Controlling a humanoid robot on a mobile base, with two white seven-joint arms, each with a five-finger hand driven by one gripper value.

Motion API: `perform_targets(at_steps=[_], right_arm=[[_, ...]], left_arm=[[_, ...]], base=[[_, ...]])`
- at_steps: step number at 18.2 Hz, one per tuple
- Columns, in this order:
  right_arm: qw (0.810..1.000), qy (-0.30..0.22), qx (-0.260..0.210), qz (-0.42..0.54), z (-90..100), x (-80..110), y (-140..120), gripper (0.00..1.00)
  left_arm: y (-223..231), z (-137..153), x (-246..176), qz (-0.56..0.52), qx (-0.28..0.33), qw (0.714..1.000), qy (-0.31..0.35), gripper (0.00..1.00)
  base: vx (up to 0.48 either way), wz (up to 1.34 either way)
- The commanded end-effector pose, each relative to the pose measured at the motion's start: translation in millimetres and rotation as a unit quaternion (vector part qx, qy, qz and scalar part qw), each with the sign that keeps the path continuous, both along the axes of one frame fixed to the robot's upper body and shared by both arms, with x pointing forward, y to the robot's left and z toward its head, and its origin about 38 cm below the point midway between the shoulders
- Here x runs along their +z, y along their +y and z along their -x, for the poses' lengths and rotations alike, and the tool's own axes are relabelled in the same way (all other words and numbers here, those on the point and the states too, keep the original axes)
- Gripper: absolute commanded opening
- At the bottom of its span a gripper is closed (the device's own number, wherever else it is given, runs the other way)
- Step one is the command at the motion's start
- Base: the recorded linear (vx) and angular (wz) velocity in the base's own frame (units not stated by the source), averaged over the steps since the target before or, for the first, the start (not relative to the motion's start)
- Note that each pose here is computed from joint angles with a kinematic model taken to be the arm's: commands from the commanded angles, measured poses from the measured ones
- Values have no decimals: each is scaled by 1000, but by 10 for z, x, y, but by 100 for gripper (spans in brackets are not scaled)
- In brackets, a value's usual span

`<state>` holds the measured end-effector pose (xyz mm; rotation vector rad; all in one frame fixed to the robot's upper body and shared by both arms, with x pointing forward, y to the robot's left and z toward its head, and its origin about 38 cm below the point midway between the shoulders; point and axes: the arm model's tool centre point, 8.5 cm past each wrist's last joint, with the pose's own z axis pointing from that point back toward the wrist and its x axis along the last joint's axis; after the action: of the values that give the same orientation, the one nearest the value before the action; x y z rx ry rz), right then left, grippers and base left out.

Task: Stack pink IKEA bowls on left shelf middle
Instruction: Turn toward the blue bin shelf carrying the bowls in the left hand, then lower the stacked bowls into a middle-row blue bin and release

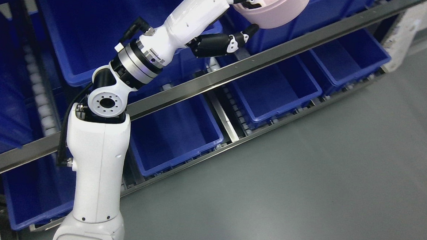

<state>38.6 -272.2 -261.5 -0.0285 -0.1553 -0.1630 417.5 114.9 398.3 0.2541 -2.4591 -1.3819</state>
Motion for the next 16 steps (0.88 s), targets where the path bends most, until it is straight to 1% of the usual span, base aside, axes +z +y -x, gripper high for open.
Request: perform_targets(at_steps=[1,7,13,16], right_arm=[[1000,0,0,9,0,11,-112,100],[1000,0,0,9,0,11,-112,100],[1000,0,0,9,0,11,-112,100],[1000,0,0,9,0,11,-112,100]], left_arm=[[-212,53,274,-30,-13,999,-20,4],[-218,38,385,-28,-6,999,-19,4],[-215,21,568,-24,3,999,-22,5],[-217,-20,609,-28,13,1000,0,5]], base=[[62,680],[51,484],[39,244],[34,182]])
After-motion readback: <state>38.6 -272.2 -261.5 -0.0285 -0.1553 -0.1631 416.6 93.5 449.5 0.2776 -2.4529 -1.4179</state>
